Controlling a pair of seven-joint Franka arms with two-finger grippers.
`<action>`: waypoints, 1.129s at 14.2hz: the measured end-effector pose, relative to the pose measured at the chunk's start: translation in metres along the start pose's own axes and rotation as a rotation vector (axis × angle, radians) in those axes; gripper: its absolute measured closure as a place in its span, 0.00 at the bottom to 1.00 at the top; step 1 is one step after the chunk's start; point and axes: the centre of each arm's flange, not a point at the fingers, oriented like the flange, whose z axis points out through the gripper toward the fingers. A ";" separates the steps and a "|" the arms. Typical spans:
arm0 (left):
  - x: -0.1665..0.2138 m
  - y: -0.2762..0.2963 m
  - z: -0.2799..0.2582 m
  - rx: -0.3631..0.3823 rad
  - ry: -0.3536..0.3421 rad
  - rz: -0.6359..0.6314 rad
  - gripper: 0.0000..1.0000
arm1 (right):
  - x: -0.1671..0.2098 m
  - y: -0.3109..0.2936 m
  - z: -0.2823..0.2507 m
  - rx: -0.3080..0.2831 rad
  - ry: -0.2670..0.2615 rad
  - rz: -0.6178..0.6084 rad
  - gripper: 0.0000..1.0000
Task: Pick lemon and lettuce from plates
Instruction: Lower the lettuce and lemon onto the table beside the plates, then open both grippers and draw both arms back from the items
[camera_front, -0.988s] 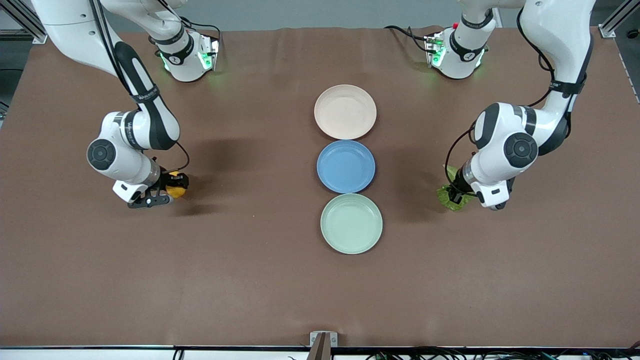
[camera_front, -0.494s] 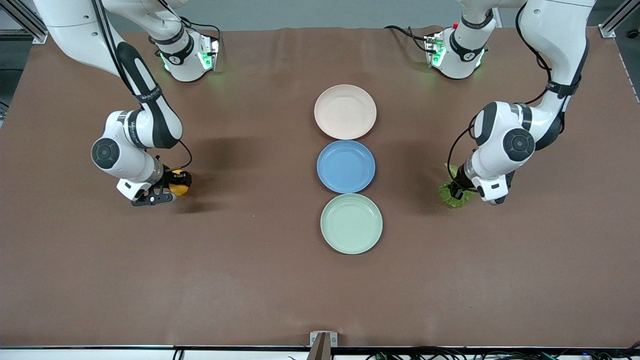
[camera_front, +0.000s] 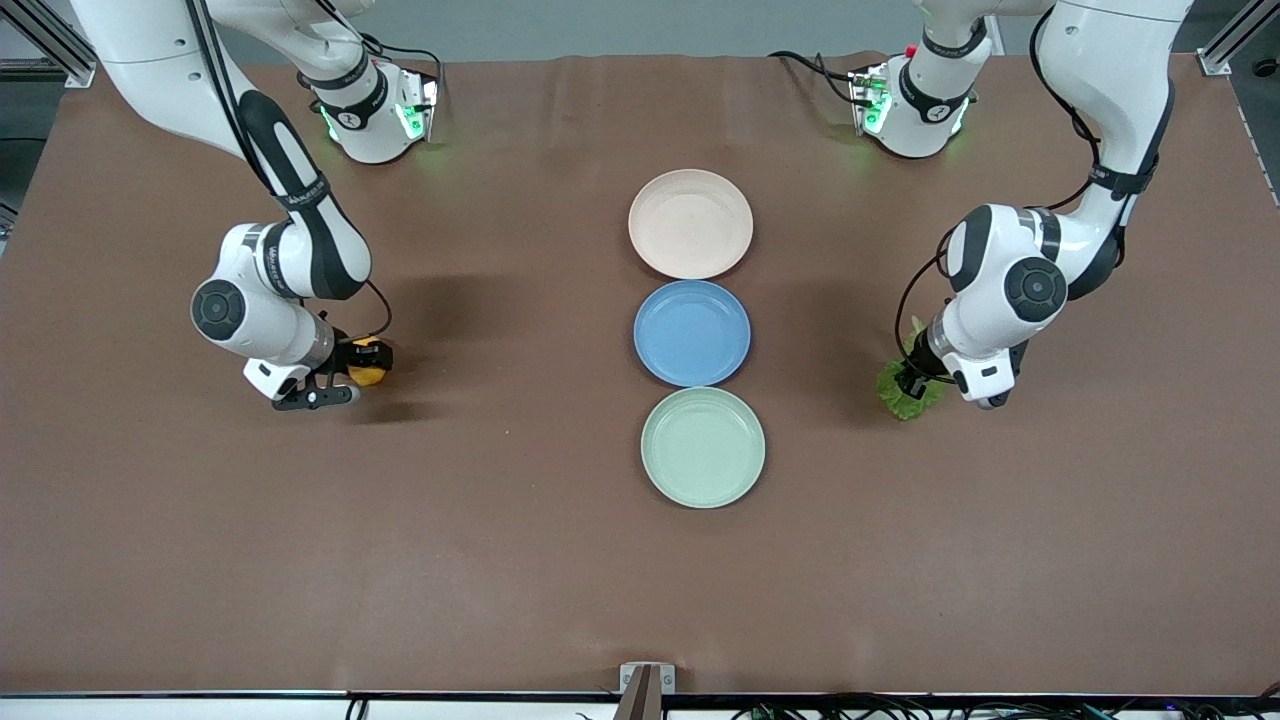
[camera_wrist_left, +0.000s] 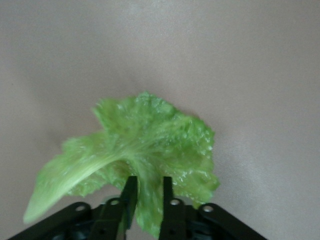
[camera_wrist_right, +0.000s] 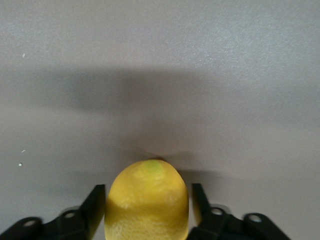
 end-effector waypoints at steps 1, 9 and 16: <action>0.001 0.002 -0.002 -0.009 0.003 0.015 0.54 | 0.002 0.000 -0.002 0.001 0.004 0.000 0.06; 0.008 0.023 -0.085 -0.151 0.089 0.235 0.01 | 0.051 0.029 -0.149 0.020 -0.059 0.001 0.00; 0.059 -0.004 -0.130 -0.020 0.063 0.930 0.01 | 0.049 0.054 -0.258 -0.033 -0.042 0.027 0.00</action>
